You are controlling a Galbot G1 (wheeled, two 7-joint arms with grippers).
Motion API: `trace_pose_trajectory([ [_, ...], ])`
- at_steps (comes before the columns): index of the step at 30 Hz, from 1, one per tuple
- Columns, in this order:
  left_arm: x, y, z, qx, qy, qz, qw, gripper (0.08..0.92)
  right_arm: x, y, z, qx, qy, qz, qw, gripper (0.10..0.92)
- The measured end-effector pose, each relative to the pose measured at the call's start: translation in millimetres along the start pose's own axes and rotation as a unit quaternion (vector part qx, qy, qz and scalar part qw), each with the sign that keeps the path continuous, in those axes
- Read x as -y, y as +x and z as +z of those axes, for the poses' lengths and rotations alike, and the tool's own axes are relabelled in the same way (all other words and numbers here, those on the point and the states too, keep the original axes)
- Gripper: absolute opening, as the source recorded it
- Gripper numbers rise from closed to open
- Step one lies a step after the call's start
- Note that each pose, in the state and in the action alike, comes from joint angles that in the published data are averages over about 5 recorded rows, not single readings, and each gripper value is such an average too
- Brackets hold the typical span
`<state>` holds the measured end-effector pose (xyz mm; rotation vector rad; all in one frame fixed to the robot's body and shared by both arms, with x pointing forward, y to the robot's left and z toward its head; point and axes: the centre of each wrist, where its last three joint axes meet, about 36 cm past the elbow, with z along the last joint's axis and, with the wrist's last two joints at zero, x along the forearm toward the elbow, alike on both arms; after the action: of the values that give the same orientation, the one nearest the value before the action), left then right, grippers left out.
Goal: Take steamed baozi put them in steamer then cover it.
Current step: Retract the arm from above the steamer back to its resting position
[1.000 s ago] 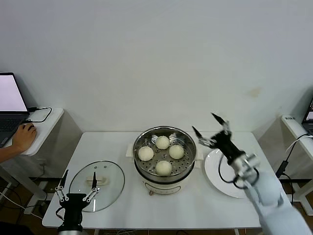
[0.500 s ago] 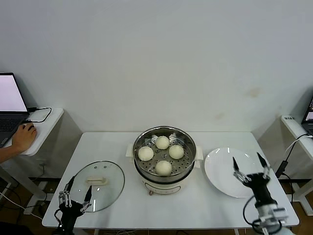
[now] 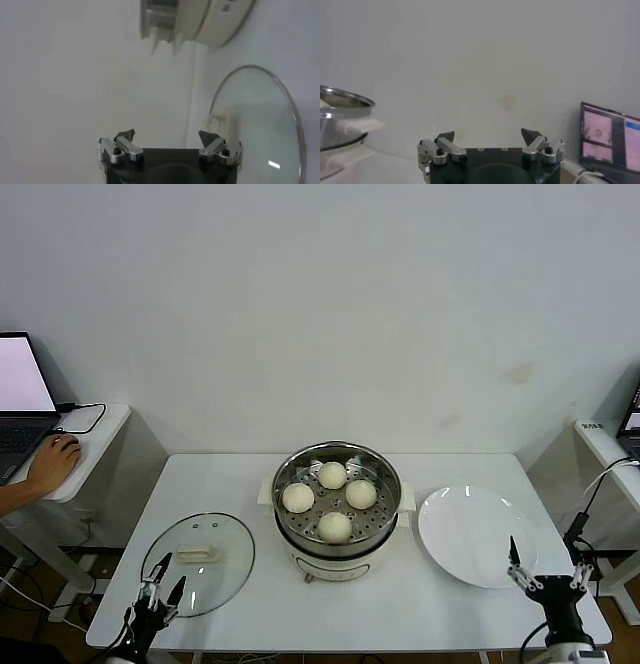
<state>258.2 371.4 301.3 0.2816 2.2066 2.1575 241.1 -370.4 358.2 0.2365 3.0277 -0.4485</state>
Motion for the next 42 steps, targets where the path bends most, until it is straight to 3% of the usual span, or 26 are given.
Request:
trace_pose_trajectory([
  [11, 17.2, -40.2, 18.9, 0.011, -0.035, 0.018, 0.999, 0.823, 6.7, 15.2, 9.4, -0.023, 0.008, 0.015, 1.0, 0.823],
  [38, 15.5, -114.5, 35.7, 0.009, -0.054, 0.016, 0.998, 0.82, 14.0, 22.9, 25.2, -0.046, 0.019, 0.02, 0.999, 0.823],
  [42, 18.0, -119.0, 35.8, 0.008, -0.05, 0.019, 0.999, 0.749, 13.8, 23.0, 25.7, -0.046, 0.019, 0.02, 0.999, 0.823],
])
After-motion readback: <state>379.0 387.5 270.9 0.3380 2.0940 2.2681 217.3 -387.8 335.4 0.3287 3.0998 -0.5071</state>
